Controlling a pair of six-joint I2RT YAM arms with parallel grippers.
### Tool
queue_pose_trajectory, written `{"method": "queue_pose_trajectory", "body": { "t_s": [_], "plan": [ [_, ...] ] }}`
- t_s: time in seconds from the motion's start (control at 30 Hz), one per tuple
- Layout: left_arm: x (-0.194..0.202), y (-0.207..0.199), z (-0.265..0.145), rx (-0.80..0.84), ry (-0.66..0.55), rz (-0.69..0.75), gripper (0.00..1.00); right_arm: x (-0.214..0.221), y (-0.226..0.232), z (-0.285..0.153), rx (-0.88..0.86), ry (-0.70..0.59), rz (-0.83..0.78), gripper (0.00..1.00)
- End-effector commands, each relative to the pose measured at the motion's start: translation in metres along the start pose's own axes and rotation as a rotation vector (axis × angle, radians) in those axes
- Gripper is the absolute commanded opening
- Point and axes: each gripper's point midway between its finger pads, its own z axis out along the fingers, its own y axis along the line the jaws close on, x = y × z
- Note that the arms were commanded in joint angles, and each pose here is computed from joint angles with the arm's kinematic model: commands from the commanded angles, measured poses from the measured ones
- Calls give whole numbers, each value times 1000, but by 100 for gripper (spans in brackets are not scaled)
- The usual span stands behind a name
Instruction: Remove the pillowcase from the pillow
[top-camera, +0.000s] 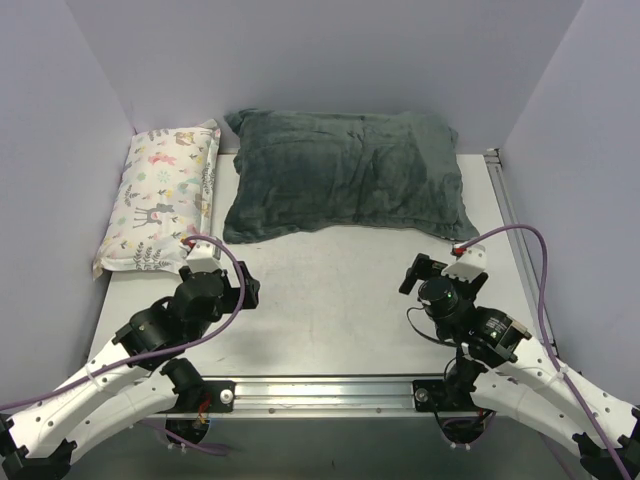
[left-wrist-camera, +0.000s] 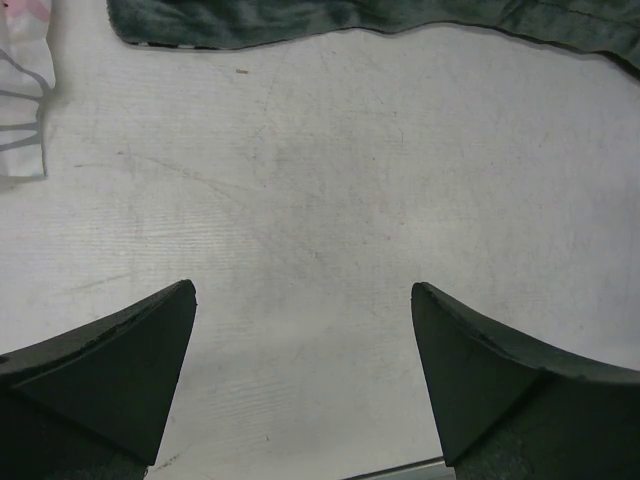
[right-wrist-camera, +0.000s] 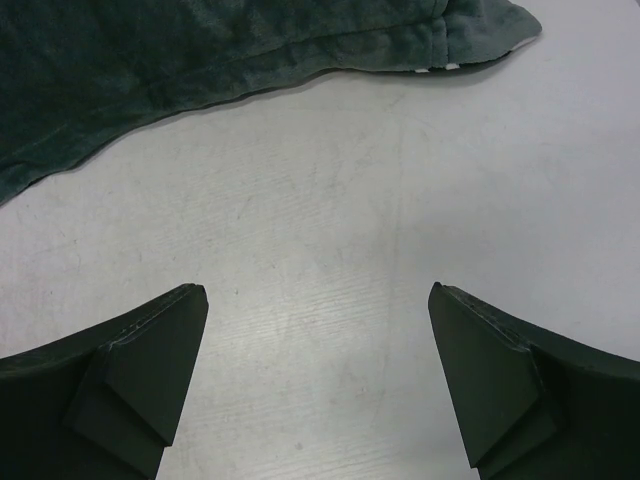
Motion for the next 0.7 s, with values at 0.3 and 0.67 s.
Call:
{"method": "queue_pose_trajectory", "body": {
  "t_s": [0.3, 0.67],
  "plan": [
    [-9, -4, 1, 7, -21, -7, 97, -3, 12, -1, -36, 18, -49, 100],
    [-18, -11, 5, 2, -40, -15, 97, 1, 17, -2, -85, 34, -82, 100]
  ]
}}
